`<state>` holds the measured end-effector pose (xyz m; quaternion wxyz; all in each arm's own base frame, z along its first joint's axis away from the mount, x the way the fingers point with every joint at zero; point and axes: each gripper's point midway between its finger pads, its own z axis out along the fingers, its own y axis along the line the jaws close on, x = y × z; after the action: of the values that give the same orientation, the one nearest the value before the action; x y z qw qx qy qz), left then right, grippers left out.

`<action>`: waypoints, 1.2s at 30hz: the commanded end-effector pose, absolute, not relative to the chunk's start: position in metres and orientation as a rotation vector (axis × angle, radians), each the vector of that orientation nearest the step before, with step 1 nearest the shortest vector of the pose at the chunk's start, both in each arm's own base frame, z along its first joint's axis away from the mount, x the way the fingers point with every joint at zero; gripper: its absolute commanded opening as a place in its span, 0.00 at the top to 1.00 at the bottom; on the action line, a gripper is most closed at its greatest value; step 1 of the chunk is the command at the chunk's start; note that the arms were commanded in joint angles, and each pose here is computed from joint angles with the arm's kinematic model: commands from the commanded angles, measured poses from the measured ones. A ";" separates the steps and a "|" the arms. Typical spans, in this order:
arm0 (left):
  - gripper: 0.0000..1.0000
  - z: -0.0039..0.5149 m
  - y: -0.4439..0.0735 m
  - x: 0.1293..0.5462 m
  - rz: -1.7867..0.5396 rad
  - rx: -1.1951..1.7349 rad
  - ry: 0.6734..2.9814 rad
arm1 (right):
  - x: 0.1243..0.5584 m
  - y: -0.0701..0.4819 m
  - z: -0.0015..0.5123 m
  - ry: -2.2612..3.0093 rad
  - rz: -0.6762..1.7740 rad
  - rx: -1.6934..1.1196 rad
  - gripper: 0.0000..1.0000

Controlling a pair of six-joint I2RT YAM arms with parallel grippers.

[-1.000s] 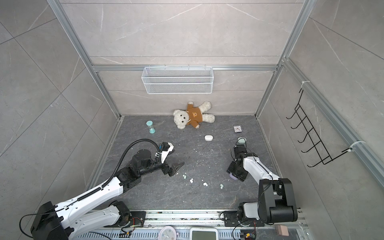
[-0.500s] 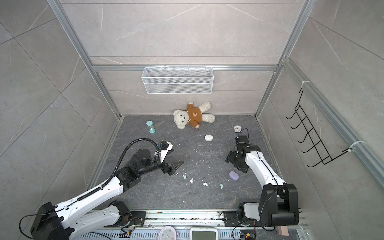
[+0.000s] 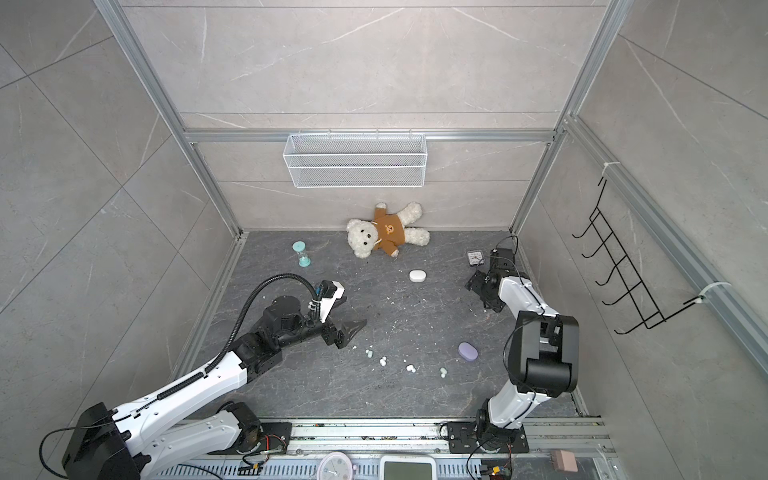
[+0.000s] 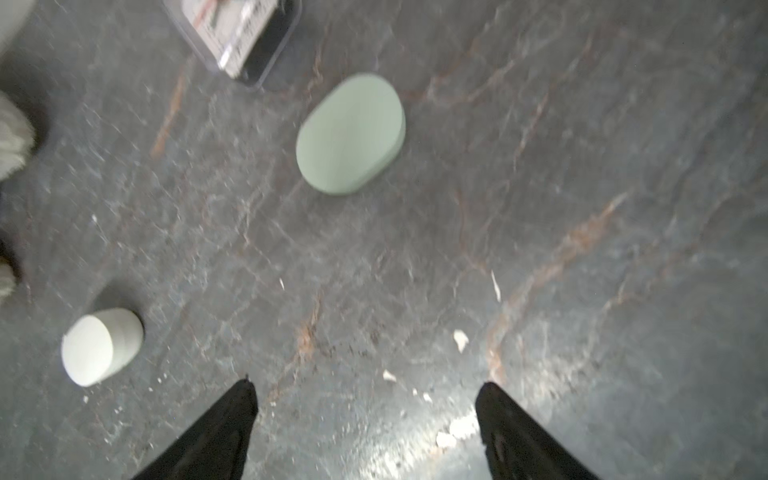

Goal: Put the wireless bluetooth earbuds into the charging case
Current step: 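Move the right gripper over the mint green case near the clock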

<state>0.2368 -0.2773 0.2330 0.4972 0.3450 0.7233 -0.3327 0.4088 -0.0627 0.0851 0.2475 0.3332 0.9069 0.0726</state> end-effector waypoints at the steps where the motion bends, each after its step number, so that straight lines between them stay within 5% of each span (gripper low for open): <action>1: 0.00 0.243 -0.278 0.237 -0.833 0.816 1.716 | 0.443 -0.080 0.094 2.365 0.255 0.888 0.11; 21: 0.00 0.239 -0.276 0.243 -0.830 0.808 1.731 | 0.525 -0.111 0.047 2.396 0.365 0.778 0.06; 36: 0.00 0.239 -0.277 0.250 -0.836 0.800 1.737 | 0.527 -0.080 0.046 2.483 0.541 0.667 0.07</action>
<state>0.2491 -0.2722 0.2199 0.4874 0.3354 0.7378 -0.3251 0.5305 -0.0936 0.0428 0.2660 0.2668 0.9078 0.1845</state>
